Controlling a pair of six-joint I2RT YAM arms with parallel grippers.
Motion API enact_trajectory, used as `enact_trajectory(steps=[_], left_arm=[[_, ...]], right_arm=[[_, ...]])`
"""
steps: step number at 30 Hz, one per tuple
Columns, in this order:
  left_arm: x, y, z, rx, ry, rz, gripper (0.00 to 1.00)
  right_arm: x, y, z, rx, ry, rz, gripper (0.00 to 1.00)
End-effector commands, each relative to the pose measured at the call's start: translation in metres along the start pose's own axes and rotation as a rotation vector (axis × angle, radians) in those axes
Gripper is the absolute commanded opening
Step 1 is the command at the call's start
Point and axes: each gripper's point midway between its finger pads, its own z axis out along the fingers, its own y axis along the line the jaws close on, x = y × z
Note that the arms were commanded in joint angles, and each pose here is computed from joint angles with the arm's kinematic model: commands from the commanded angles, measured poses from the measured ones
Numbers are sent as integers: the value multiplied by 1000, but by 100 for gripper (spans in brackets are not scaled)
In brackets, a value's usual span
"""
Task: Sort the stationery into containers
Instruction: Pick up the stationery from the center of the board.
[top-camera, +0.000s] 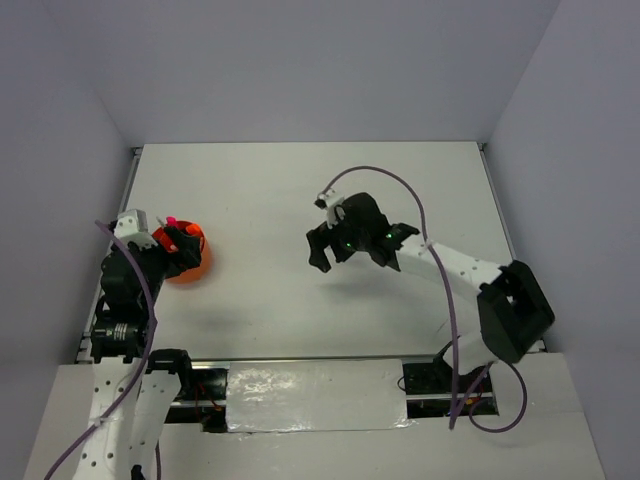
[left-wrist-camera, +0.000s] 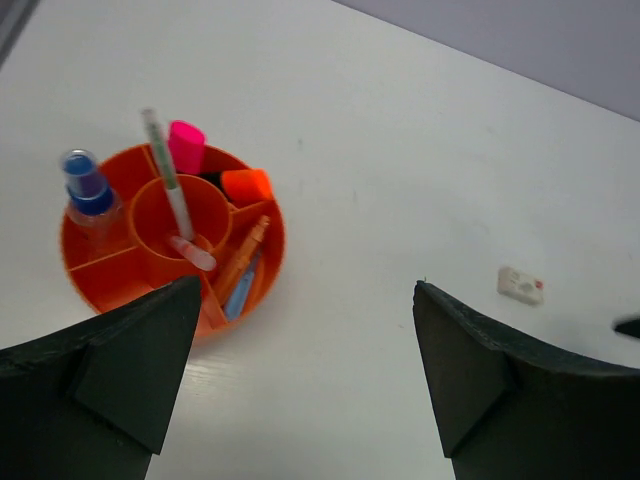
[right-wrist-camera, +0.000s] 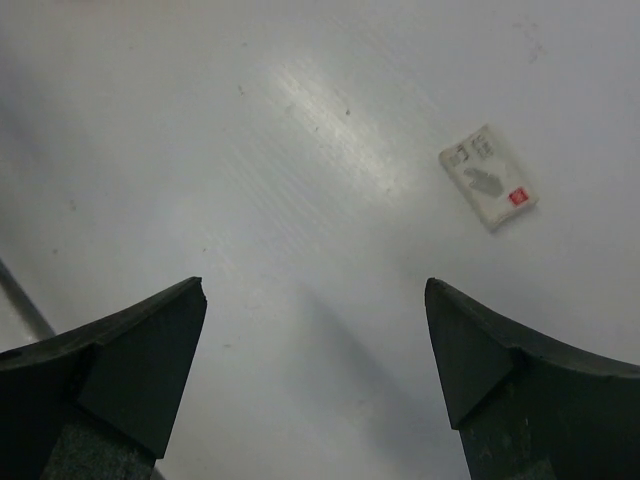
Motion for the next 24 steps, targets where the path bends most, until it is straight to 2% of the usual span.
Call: enact_trajectory(steps=[1, 2, 3, 5, 7, 10, 14, 20, 24], left_arm=[[-8, -23, -13, 105, -21, 28, 99], [-7, -23, -13, 105, -16, 33, 99], [-7, -23, -12, 103, -11, 44, 99], [-3, -26, -10, 123, 10, 52, 99], [2, -35, -9, 174, 35, 56, 99], [6, -42, -10, 208, 49, 62, 99], [14, -60, -15, 290, 74, 82, 99], [22, -73, -21, 340, 102, 106, 99], [20, -74, -22, 344, 92, 106, 99]], right_arm=[[-24, -6, 17, -20, 52, -159, 96], [-22, -11, 22, -19, 86, -231, 96], [-16, -24, 32, 25, 151, -246, 96], [-19, -46, 39, 115, 196, -312, 96], [-4, -64, 53, 150, 264, -370, 97], [17, -86, 65, 164, 359, -399, 97], [26, -106, 69, 178, 399, -418, 95], [23, -111, 79, 129, 394, -455, 92], [37, -111, 85, 44, 476, -445, 86]])
